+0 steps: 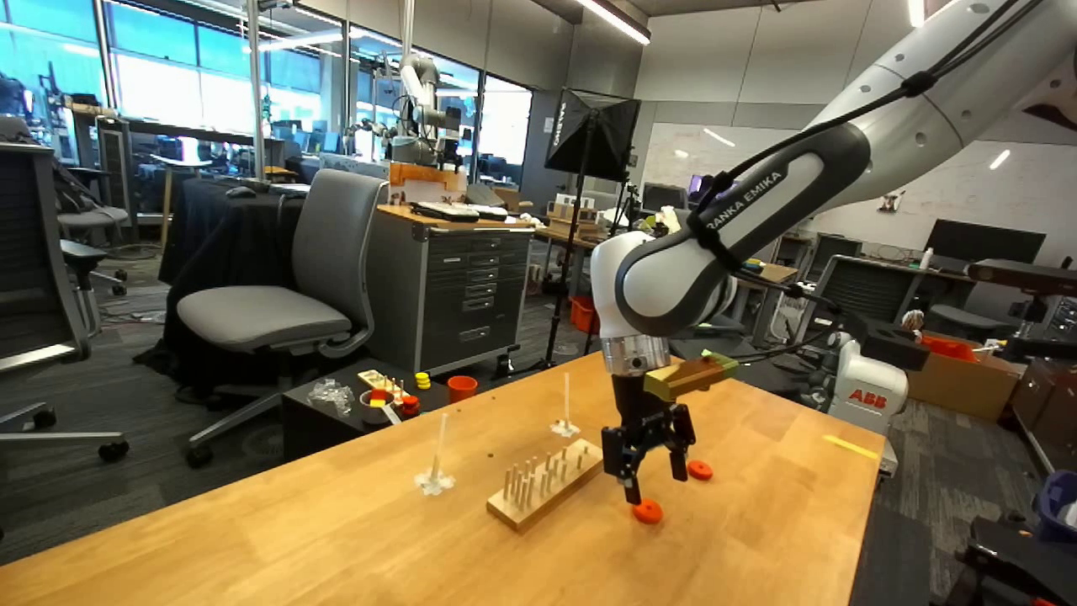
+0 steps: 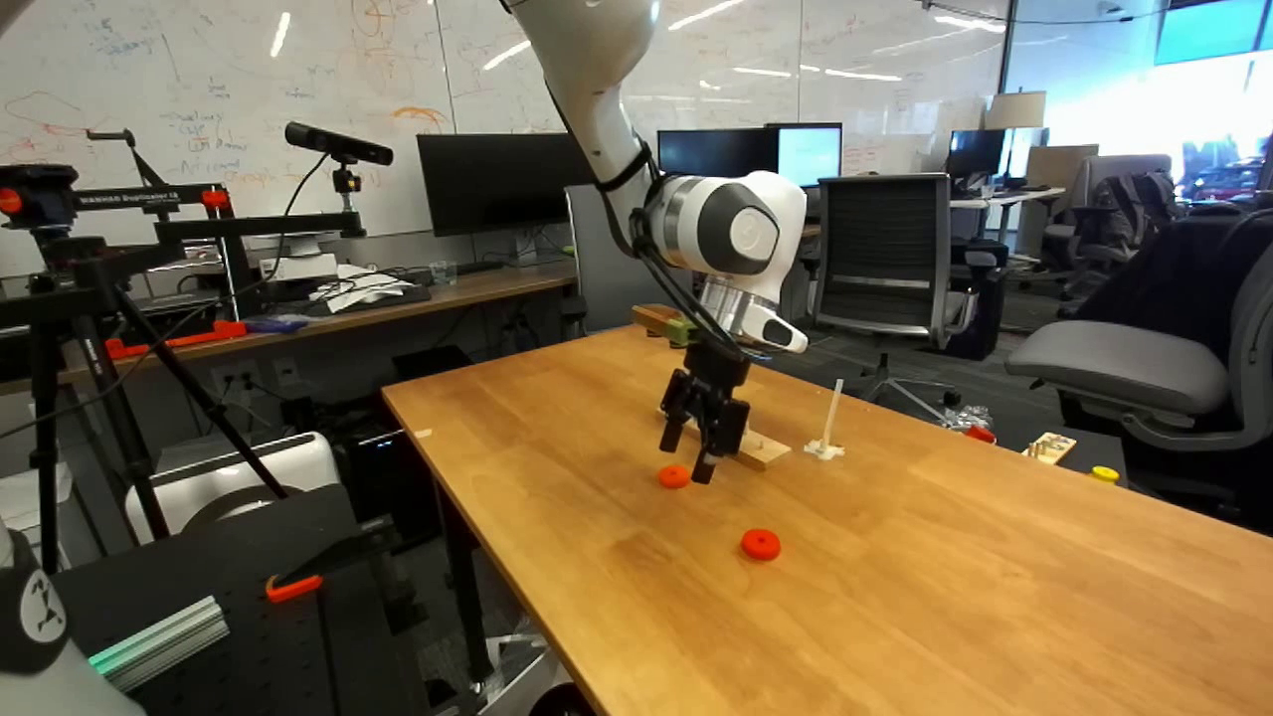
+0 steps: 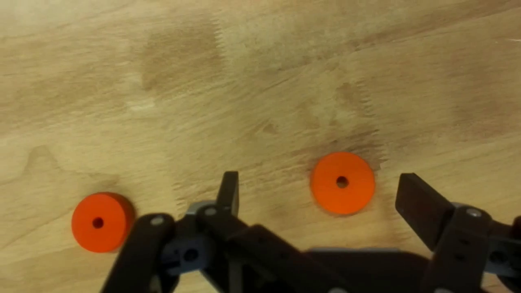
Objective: Take the left orange object and put it on the wooden board
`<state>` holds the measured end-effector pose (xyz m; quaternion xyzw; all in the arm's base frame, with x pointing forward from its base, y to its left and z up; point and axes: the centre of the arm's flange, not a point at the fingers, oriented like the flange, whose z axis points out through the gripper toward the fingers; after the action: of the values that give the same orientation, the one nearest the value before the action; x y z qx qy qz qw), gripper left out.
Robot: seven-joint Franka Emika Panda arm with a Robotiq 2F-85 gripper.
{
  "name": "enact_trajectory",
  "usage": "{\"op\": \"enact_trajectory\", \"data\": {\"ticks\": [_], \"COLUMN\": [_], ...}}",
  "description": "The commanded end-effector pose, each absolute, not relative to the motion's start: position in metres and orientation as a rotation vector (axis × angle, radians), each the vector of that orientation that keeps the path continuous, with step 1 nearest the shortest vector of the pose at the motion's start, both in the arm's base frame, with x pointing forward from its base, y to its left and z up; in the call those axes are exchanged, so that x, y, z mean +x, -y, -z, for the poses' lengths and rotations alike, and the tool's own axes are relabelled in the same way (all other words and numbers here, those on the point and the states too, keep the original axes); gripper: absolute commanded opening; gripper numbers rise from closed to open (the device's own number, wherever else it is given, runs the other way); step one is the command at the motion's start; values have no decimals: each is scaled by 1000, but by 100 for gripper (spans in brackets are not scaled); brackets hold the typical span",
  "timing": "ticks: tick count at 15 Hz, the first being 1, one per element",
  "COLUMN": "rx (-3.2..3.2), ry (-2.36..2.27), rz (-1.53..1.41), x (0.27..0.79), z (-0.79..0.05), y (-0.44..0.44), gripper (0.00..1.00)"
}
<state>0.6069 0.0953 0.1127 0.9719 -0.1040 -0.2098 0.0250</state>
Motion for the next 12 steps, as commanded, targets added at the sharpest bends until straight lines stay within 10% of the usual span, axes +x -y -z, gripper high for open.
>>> {"op": "enact_trajectory", "data": {"ticks": [1,12], "rx": [3027,3128], "ry": [308,89], "rz": [724,597], "x": [608,594], "z": [-109,-99], "y": [-89,-109], "gripper": [100,100]}}
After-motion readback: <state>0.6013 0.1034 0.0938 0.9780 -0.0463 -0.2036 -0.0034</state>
